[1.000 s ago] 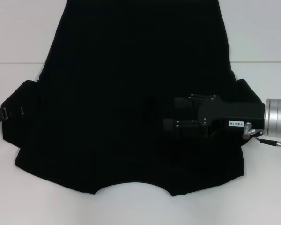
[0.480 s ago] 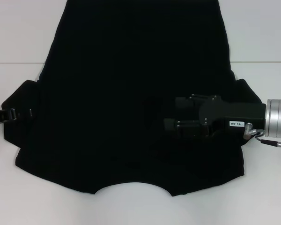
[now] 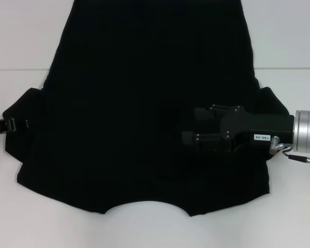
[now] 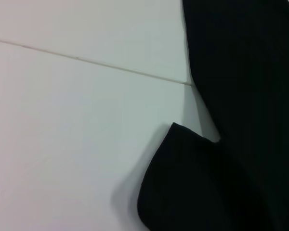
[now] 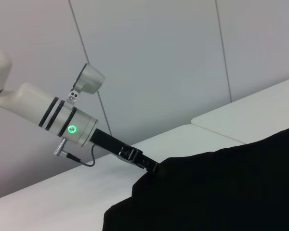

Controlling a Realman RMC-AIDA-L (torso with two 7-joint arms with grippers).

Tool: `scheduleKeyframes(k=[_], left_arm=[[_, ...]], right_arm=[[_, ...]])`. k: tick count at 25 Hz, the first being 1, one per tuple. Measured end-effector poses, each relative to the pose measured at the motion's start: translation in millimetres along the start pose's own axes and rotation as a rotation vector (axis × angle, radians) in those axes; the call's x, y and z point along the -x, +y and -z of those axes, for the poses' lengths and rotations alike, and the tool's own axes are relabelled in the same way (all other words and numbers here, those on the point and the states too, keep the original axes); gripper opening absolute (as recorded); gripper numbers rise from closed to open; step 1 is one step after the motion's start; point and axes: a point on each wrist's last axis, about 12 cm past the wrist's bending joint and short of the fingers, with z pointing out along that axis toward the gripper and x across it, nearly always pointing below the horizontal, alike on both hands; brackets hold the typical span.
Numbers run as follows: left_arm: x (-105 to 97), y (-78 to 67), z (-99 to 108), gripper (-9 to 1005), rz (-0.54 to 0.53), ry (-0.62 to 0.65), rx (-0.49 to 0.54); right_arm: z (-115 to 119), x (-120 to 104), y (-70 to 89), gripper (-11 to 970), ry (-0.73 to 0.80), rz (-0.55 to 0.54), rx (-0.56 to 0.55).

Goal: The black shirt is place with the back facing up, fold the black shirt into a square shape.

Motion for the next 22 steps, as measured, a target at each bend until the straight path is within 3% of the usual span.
scheduleKeyframes(k=[3, 13, 22], left_arm=[[1.0, 0.5, 0.2, 662, -0.010, 0.000, 0.009], [3.3, 3.0, 0.4, 213, -0.022, -0.014, 0.034], [3.7, 10.0, 4.9, 38, -0.009, -0.032, 0.053]], right_arm=[[0.1, 0.2, -0.1, 885, 0.000, 0.001, 0.000], [0.0, 0.5, -0.1, 885, -0.002, 0.001, -0.001], [-1.9, -0.3, -1.0, 885, 0.001, -0.006, -0.008]])
